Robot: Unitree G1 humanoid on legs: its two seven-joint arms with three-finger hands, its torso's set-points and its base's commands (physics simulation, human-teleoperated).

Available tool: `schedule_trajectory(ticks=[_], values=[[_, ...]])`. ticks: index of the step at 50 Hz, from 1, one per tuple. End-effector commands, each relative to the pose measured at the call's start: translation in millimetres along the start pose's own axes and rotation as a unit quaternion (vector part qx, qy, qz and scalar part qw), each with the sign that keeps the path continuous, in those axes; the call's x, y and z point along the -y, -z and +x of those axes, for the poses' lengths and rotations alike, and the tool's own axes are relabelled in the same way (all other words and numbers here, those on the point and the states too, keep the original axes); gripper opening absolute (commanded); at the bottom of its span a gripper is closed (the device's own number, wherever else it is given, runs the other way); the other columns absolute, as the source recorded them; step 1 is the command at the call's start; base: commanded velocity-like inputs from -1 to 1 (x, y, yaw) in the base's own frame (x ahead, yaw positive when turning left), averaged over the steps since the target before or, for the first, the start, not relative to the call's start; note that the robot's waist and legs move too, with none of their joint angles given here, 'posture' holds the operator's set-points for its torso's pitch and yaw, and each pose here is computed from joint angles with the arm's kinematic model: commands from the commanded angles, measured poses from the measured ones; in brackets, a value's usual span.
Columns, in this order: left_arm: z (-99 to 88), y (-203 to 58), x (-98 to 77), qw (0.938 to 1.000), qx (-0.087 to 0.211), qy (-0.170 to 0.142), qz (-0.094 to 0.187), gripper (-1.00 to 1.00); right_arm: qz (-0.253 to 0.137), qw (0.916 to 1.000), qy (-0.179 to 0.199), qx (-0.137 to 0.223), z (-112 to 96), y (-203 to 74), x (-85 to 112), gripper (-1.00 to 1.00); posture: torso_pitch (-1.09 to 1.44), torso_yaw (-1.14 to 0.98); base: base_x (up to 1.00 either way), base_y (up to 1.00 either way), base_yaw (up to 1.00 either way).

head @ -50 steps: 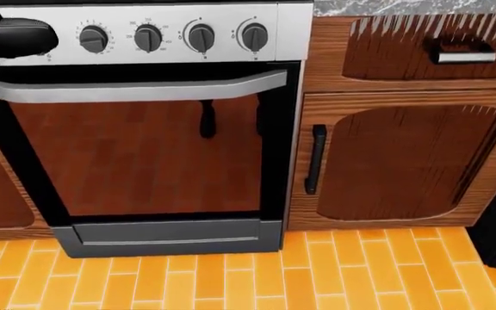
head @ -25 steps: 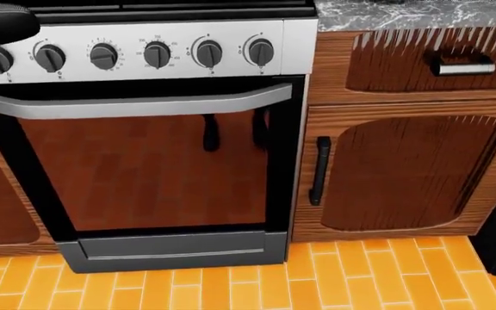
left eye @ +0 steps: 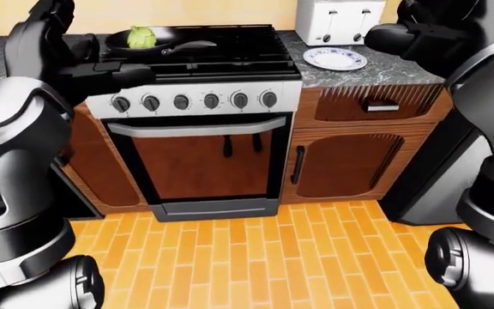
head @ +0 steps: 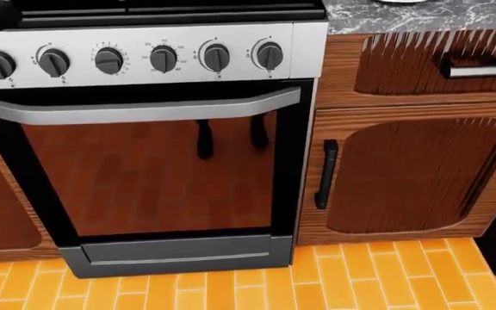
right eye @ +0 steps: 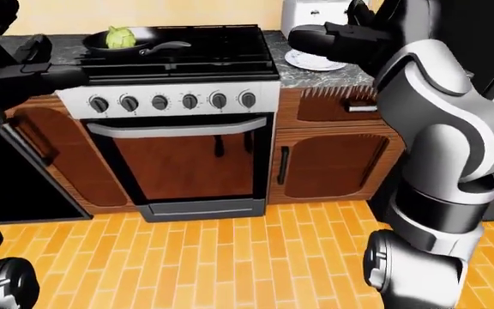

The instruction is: Pick the artichoke from the pan and place it on the plate.

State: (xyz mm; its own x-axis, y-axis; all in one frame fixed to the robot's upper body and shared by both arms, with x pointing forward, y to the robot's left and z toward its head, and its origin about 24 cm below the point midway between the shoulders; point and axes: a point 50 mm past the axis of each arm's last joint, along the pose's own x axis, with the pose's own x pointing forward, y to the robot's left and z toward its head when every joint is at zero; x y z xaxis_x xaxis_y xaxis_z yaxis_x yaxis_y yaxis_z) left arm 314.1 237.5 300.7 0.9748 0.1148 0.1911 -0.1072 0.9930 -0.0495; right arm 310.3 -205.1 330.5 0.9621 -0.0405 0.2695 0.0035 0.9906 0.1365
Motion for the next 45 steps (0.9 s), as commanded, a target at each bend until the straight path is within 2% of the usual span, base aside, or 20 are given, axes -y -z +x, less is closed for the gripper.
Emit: schedule_trajectory(ticks=[1, 45], values=[[-3.6, -18.8, 4.1, 0.9988, 0.048, 0.011, -0.001, 1.00, 0.004, 0.9987, 0.006, 0.051, -4.4, -20.9, 1.5, 1.00, 0.00, 0.00, 0.06, 0.05, 0.00], [-5.9, -20.6, 3.8, 0.9987, 0.049, 0.014, 0.000, 1.00, 0.001, 0.9988, -0.010, 0.048, -6.8, -17.6, -4.1, 1.00, 0.00, 0.00, 0.06, 0.06, 0.00]])
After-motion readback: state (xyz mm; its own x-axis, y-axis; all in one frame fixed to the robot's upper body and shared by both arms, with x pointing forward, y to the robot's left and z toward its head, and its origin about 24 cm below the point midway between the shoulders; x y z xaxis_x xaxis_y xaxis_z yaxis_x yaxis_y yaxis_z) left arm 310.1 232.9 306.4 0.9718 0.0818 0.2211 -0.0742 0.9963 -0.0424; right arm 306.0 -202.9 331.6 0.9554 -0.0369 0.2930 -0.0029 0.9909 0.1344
